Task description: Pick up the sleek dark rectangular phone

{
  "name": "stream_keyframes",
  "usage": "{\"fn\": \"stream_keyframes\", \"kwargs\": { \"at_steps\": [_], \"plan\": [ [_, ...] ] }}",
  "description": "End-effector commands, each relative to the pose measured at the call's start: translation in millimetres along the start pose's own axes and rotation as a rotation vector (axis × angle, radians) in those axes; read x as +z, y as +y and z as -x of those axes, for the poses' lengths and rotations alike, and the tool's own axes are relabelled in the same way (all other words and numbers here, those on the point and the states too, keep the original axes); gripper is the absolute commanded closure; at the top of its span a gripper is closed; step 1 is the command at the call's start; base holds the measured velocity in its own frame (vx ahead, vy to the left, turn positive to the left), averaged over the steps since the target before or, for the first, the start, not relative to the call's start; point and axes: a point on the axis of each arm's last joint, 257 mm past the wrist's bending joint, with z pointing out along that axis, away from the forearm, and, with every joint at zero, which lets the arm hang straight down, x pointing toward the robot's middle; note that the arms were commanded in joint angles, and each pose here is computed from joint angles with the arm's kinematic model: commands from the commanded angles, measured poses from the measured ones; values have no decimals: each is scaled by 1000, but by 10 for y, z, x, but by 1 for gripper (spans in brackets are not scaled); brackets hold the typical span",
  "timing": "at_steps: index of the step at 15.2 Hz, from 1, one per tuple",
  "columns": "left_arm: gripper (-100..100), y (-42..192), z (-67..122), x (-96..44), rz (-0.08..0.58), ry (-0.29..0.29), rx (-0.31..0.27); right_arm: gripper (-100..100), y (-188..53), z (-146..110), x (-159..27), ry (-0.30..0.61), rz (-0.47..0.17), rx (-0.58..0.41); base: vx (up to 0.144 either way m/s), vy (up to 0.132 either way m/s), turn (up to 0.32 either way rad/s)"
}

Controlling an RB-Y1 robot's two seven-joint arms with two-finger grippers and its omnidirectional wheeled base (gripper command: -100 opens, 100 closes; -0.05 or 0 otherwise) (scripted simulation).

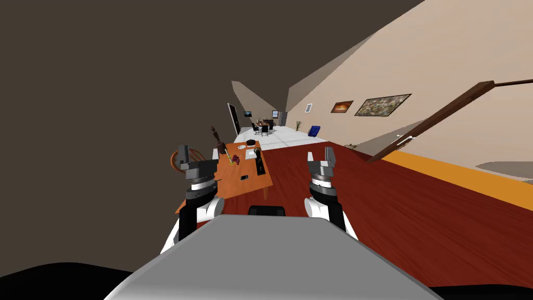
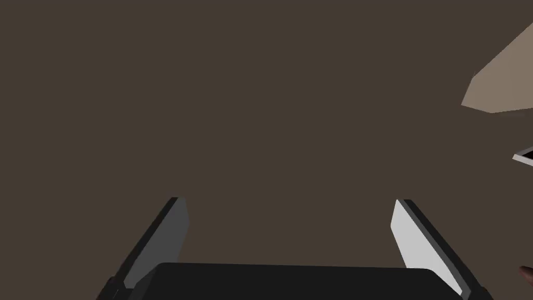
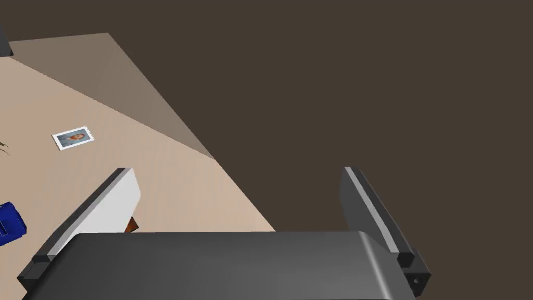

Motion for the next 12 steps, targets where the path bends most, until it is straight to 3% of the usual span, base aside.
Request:
{"fn": "stream_keyframes", "kwargs": {
  "at_steps": [1, 3, 5, 6, 12],
  "plan": [
    [-100, 178, 4, -17, 49, 25, 5, 0, 0, 0, 0, 0, 0, 0, -7, 1, -83],
    [-100, 294, 22, -33, 81, 32, 8, 0, 0, 0, 0, 0, 0, 0, -17, 8, -123],
    [-100, 599, 92, -88, 164, 42, 16, 0, 0, 0, 0, 0, 0, 0, -18, 11, -131],
    [-100, 599, 92, -88, 164, 42, 16, 0, 0, 0, 0, 0, 0, 0, -20, 12, -120],
    [-100, 1390, 392, -314, 384, 34, 45, 0, 0, 0, 0, 0, 0, 0, -20, 9, -146]
  ]
}}
